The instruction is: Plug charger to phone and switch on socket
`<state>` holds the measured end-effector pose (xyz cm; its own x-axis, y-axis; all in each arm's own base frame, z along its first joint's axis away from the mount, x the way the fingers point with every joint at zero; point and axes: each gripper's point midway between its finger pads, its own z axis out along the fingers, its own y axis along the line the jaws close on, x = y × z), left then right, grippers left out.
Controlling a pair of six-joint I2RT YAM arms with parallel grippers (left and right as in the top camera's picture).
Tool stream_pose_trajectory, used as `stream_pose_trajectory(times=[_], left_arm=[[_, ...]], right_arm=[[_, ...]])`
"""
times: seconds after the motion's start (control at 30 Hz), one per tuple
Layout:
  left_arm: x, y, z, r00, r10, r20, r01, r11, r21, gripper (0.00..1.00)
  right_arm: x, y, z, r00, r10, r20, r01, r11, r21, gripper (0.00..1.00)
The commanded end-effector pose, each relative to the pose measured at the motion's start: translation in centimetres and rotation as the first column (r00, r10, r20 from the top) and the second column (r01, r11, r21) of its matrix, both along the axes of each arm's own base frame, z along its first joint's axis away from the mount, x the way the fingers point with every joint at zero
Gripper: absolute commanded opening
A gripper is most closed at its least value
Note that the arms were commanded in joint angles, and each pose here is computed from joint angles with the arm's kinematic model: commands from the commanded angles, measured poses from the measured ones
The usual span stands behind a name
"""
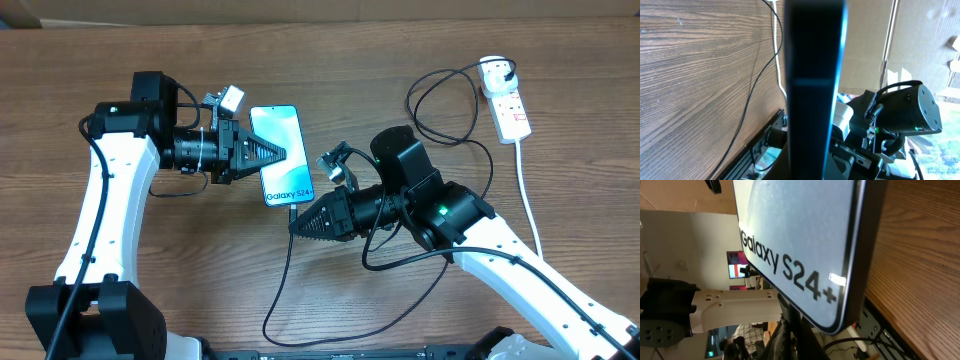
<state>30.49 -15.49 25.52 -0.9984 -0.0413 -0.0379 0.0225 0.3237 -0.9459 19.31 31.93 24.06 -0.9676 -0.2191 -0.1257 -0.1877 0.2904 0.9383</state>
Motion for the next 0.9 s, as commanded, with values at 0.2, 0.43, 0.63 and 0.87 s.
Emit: stream_pose_trajectory(times=[0.2,0.43,0.63,0.87], left_arm=[[-0.22,-0.46,1.40,0.999,-0.017,0.040,0.019,0.998,-0.058,0.04],[-0.30,-0.46,1.38,0.999,-0.017,0.034,0.019,0.998,-0.058,0.04],[-0.34,-0.49,1.37,0.999,-0.018,0.033,0.020,0.998,-0.058,0.04],[-0.70,-0.54,1.36,0.998,-0.032,0.050,0.035,0.998,-0.057,0.04]], right_arm=[[0.14,0.37,1.30,1.000,0.019,0.024,-0.019,0.999,0.035,0.04],[0.05,0.40,1.30,1.000,0.024,0.017,-0.025,0.999,0.037,0.04],[-0.41,0.39,1.58,0.999,0.049,0.004,-0.049,0.997,0.052,0.04],[-0.70,0.31,1.79,0.998,0.066,-0.005,-0.066,0.996,0.064,0.04]])
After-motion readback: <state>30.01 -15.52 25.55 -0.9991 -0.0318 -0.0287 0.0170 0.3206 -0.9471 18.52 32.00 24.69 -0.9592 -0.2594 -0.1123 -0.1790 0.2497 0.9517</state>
